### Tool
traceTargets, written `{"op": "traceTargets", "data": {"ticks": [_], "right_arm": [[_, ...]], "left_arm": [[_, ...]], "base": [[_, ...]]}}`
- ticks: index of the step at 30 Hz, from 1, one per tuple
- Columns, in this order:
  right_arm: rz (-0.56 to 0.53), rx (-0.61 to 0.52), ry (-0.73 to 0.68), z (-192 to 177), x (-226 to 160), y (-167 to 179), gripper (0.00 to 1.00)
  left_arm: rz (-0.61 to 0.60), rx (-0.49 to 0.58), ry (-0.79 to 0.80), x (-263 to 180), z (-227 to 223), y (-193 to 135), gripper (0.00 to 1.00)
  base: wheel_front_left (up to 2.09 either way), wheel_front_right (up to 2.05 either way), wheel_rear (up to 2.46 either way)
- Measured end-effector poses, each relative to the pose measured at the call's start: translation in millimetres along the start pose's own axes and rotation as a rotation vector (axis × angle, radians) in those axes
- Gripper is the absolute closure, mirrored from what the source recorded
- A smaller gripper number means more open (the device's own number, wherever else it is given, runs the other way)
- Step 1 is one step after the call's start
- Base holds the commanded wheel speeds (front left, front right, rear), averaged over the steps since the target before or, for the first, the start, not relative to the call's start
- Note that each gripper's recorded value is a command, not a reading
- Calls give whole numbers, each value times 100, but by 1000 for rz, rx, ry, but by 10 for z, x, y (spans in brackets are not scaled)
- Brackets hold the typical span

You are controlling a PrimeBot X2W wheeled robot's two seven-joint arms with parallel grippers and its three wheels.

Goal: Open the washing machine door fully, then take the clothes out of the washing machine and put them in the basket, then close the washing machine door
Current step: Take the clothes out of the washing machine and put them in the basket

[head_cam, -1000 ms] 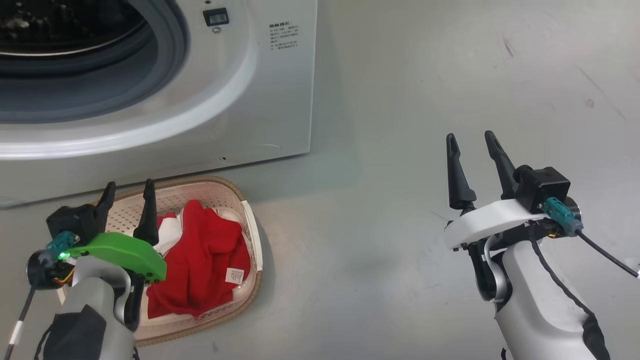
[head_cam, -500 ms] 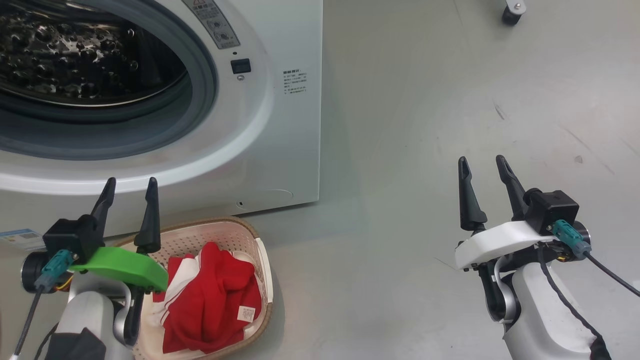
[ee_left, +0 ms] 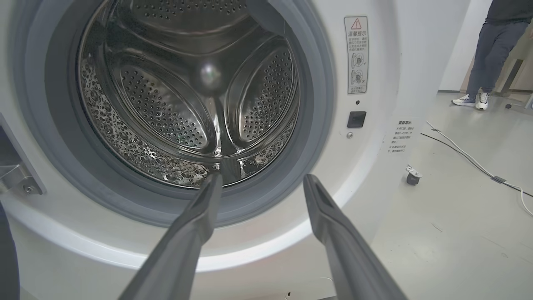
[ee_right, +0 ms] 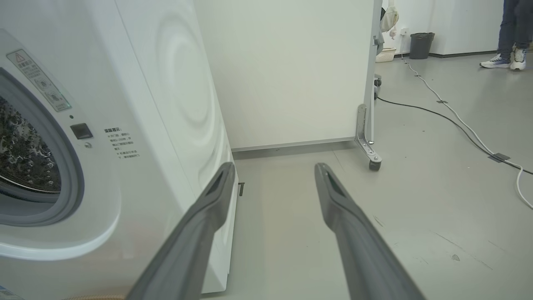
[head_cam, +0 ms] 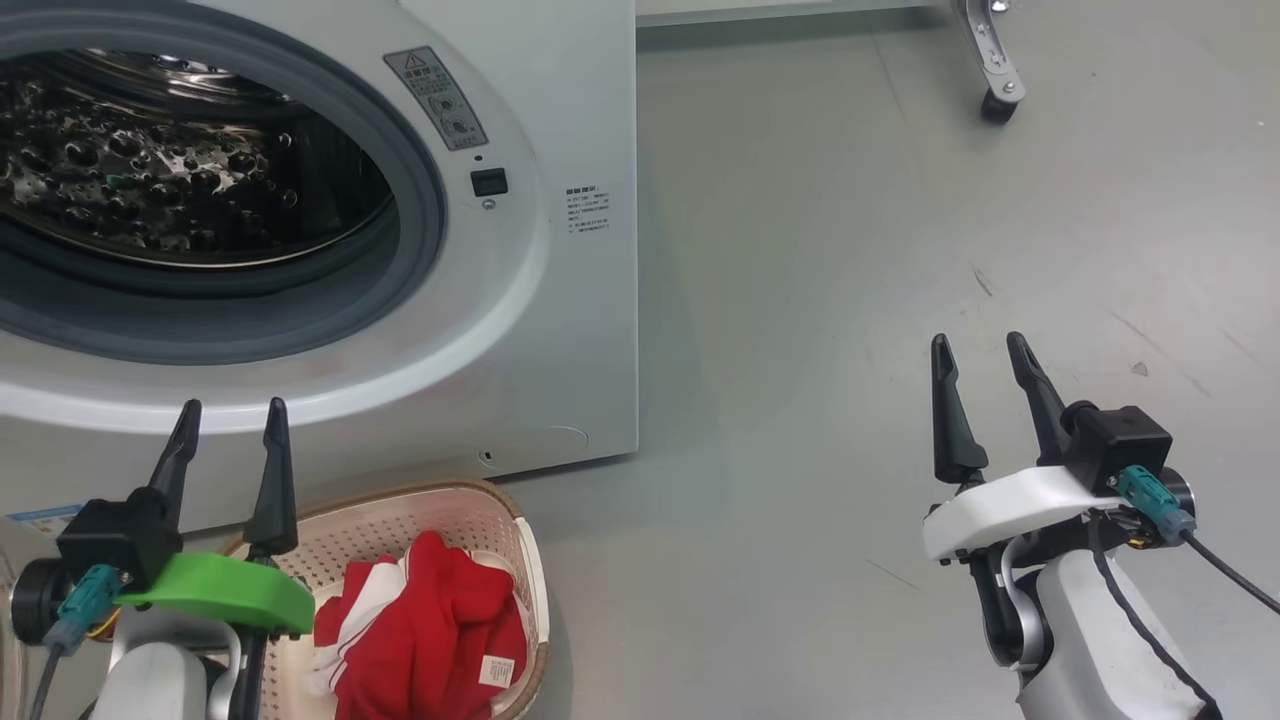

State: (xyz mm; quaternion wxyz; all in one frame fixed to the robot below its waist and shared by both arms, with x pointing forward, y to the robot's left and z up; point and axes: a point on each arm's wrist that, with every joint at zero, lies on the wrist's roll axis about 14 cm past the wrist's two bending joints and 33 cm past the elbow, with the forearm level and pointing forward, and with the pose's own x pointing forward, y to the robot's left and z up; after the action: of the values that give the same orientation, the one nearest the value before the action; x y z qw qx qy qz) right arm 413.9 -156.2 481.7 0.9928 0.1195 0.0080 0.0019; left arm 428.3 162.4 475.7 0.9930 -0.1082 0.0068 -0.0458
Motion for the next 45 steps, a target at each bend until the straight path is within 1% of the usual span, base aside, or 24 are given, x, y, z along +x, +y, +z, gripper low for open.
{"op": "traceTargets", "data": {"ticks": [6,16,24,45], "right_arm": [[19,-13,-21,71,-67,52,0],[31,-11,-25,81,-189,91,0],[38,-17,-32,101,-205,100,0],[54,-31,-26,79,-300,125,0]], "left_arm": [[35,31,-8,-181,39,102,0],[82,39,-5,-418,35,208,0],[88,50,-34,-435,124,207,0],[97,58,-28,-573,104,215,0]], "base": [[0,0,0],[0,0,0],[0,0,0],[0,0,0]]}}
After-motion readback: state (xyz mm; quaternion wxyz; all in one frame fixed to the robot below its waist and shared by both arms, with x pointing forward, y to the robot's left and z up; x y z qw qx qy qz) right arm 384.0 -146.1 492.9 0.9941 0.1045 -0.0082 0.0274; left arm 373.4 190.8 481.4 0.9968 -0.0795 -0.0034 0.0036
